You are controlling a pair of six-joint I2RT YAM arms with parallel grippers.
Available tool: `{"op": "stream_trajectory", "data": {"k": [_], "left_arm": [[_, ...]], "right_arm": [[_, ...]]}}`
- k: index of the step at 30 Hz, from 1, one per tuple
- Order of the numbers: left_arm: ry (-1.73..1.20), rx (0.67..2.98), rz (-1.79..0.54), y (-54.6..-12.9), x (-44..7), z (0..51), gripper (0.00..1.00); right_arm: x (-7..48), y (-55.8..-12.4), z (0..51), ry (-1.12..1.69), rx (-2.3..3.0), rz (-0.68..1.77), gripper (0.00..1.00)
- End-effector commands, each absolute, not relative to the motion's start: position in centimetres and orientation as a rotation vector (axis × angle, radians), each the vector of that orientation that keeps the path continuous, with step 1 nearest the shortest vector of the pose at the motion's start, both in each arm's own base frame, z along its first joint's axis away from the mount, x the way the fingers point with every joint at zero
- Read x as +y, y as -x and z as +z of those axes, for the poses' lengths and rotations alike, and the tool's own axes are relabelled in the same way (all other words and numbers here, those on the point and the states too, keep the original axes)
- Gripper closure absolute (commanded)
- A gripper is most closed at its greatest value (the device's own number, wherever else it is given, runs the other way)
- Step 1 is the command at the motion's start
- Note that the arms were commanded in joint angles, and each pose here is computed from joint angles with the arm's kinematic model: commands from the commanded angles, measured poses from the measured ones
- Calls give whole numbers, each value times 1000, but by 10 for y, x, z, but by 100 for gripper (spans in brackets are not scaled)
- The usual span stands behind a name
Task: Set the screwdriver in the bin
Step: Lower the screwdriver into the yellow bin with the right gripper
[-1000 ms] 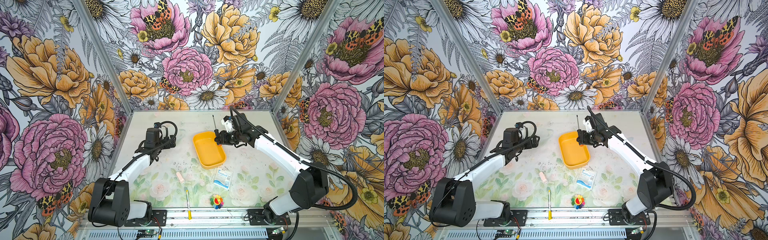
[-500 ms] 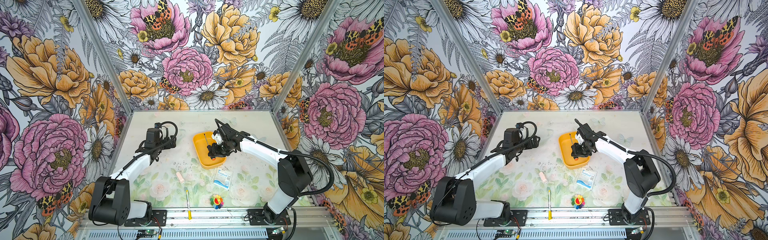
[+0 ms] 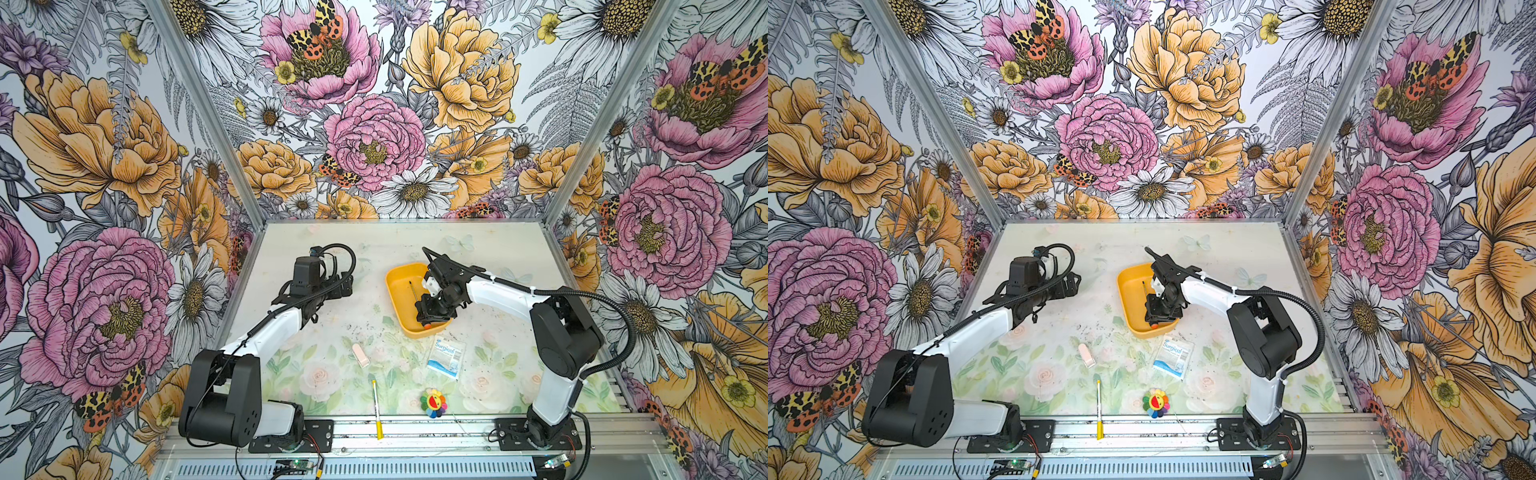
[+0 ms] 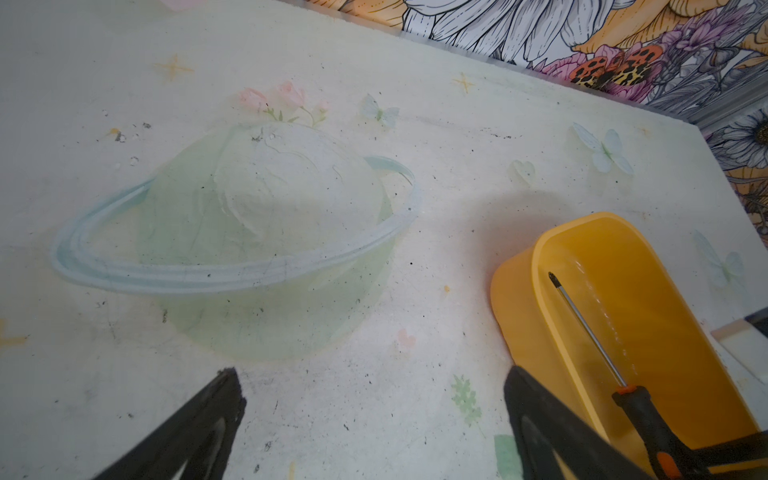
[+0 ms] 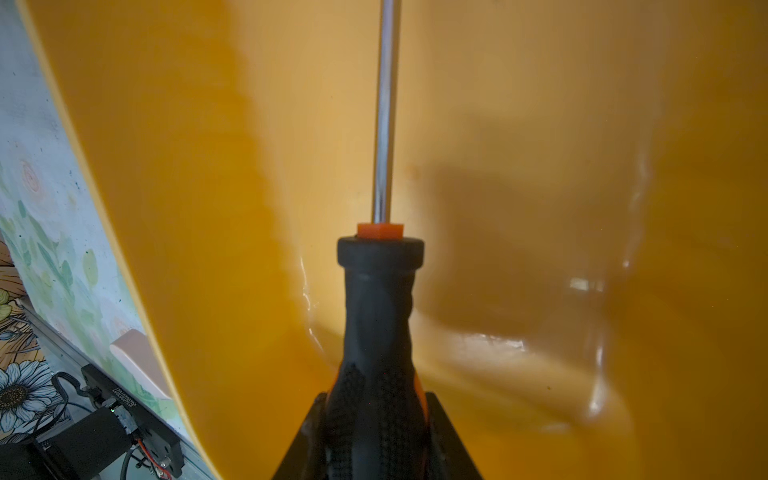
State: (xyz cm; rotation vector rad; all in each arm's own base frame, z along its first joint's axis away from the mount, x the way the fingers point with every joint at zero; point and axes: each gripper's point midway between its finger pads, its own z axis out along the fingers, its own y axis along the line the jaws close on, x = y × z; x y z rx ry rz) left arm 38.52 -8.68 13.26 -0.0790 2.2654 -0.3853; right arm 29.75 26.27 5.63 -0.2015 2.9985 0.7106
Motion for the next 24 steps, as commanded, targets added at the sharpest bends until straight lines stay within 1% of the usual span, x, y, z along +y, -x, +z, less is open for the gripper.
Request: {"op": "stream_trajectory", "data": {"k": [1, 15, 19, 24], "left_arm": [[67, 2255, -410, -387, -92, 132, 1], [77, 2255, -403, -389, -91, 131, 1], [79, 2258, -400, -389, -91, 130, 1], [78, 2258, -396, -389, -91, 130, 1]], "right_arm": [[268, -313, 59, 208, 2956, 683, 100], [262, -319, 39, 196, 2987, 583, 100], [262, -320, 34, 206, 2994, 577, 94], [262, -321, 30, 222, 2999, 566, 80]]}}
